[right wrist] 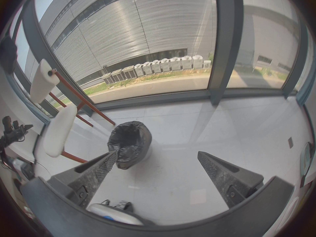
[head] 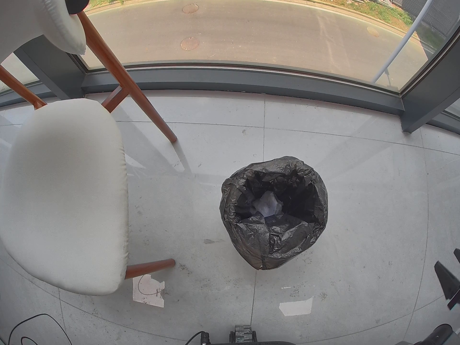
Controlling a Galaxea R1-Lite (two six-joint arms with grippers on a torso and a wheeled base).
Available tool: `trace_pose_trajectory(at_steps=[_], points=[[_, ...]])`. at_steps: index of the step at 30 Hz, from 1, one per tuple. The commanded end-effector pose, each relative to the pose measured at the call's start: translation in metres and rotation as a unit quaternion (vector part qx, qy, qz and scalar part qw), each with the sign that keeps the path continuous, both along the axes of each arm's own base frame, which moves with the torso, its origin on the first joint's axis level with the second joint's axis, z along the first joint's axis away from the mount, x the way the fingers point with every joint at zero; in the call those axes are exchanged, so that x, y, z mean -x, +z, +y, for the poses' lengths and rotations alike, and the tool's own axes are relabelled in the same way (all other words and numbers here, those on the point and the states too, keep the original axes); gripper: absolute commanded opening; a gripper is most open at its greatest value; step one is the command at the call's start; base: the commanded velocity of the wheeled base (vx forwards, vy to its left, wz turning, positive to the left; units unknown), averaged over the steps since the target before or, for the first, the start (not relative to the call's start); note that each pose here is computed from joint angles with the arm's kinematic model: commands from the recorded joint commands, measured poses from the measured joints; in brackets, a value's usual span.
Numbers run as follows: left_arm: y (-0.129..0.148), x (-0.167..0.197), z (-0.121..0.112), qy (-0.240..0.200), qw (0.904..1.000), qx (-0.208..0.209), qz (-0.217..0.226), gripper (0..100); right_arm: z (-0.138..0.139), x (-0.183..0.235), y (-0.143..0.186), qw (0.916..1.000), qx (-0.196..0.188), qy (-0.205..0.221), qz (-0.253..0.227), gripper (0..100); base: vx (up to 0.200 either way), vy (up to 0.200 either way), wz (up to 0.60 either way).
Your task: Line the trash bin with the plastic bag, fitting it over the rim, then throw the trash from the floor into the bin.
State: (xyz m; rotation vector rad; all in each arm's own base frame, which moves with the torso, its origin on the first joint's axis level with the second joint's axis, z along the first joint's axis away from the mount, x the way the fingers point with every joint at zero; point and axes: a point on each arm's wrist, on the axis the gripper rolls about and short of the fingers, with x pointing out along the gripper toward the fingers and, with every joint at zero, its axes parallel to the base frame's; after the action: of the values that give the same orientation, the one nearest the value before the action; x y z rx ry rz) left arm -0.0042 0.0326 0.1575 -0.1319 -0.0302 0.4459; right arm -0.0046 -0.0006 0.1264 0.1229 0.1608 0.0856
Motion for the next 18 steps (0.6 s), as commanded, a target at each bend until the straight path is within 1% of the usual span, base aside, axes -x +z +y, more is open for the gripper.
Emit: trace_pose_trajectory(at_steps=[1,2,3,4,5,6,7,9,10,11,12,13,14,15,16,18], points=[[-0.073,0.011,0.009,-0.104,0.9891,-0.093,0.048,100,0.002,0.018,-0.051,0.9951,0.065,-0.016,-0.073,100,0.000,0.000,0.00],[-0.073,0.011,0.007,-0.137,0.9837,-0.105,0.051,100,0.002,0.018,-0.051,0.9947,0.071,-0.012,-0.074,100,0.000,0.000,0.00],[-0.073,0.011,0.006,-0.175,0.9755,-0.122,0.052,100,0.002,0.019,-0.051,0.9944,0.075,-0.010,-0.074,100,0.000,0.000,0.00],[-0.072,0.011,0.004,-0.212,0.9653,-0.144,0.050,100,0.002,0.018,-0.051,0.9945,0.074,-0.010,-0.073,100,0.000,0.000,0.00],[-0.071,0.011,0.004,-0.227,0.9606,-0.153,0.049,100,0.002,0.018,-0.051,0.9947,0.074,-0.011,-0.072,100,0.000,0.000,0.00],[-0.070,0.011,0.002,-0.268,0.9426,-0.195,0.045,100,0.002,0.017,-0.051,0.9953,0.070,-0.019,-0.065,100,0.000,0.000,0.00],[-0.069,0.011,0.002,-0.279,0.9370,-0.206,0.045,100,0.002,0.016,-0.050,0.9958,0.068,-0.024,-0.056,100,0.000,0.000,0.00],[-0.068,0.011,0.002,-0.280,0.9364,-0.207,0.044,100,0.002,0.015,-0.050,0.9960,0.068,-0.029,-0.049,100,0.000,0.000,0.00],[-0.069,0.011,0.002,-0.282,0.9364,-0.205,0.043,100,0.002,0.014,-0.050,0.9959,0.069,-0.045,-0.038,100,0.000,0.000,0.00],[-0.069,0.011,0.002,-0.282,0.9364,-0.205,0.043,100,0.002,0.014,-0.050,0.9959,0.069,-0.045,-0.038,100,0.000,0.000,0.00],[-0.068,0.009,0.000,-0.280,0.9355,-0.208,0.056,100,0.002,0.012,-0.050,0.9952,0.070,-0.062,-0.027,100,0.000,0.000,0.00],[-0.065,0.002,-0.007,-0.277,0.9268,-0.231,0.106,100,0.003,0.009,-0.049,0.9917,0.071,-0.107,-0.002,100,0.000,0.000,0.00],[-0.064,0.000,-0.008,-0.275,0.9246,-0.236,0.117,100,0.003,0.008,-0.049,0.9900,0.070,-0.122,0.004,100,0.000,0.000,0.00],[-0.063,-0.006,-0.015,-0.261,0.9171,-0.253,0.164,100,0.004,0.004,-0.049,0.9822,0.068,-0.173,0.027,100,0.000,0.000,0.00],[-0.063,-0.011,-0.019,-0.246,0.9134,-0.256,0.199,100,0.004,0.002,-0.048,0.9762,0.064,-0.203,0.043,100,0.000,0.000,0.00],[-0.064,-0.020,-0.026,-0.207,0.9109,-0.244,0.260,100,0.003,-0.001,-0.048,0.9672,0.055,-0.239,0.066,100,0.000,0.000,0.00]])
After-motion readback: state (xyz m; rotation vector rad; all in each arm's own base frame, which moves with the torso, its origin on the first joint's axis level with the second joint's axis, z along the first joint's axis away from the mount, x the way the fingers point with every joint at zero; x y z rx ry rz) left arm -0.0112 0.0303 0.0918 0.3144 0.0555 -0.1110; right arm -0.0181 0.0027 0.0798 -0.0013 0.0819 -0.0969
